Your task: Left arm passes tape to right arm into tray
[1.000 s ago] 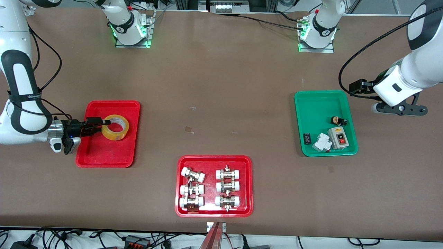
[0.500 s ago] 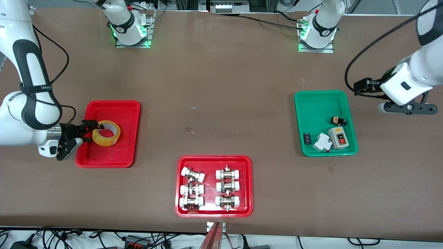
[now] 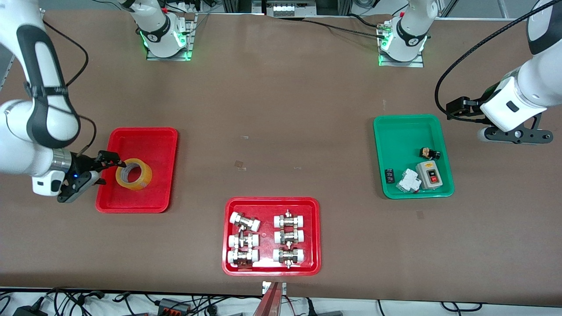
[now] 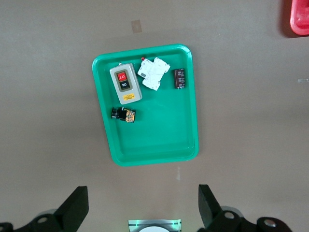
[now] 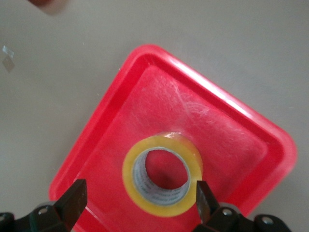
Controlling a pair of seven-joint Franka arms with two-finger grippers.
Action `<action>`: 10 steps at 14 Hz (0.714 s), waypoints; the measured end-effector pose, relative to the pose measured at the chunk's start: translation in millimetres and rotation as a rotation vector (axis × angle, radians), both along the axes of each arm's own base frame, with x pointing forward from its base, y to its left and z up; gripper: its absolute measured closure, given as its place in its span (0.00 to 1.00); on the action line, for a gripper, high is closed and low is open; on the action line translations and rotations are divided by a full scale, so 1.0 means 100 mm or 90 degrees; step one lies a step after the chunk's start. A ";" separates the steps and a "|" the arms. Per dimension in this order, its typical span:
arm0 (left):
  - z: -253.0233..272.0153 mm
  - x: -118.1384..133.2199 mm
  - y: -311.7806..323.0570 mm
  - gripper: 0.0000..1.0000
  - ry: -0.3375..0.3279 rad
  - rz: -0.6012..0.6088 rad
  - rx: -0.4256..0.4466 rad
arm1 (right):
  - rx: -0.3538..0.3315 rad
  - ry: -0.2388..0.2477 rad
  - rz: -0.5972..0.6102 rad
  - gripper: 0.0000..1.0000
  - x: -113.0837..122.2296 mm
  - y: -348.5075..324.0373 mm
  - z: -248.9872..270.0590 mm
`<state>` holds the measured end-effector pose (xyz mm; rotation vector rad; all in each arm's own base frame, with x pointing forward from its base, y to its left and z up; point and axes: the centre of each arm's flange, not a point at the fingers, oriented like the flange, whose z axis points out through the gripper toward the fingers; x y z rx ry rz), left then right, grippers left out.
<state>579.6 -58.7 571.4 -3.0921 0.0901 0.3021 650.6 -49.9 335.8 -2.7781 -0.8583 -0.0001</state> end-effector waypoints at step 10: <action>0.04 0.04 0.01 0.00 -0.020 0.001 -0.003 | -0.126 -0.021 -0.241 0.00 -0.94 1.07 2.00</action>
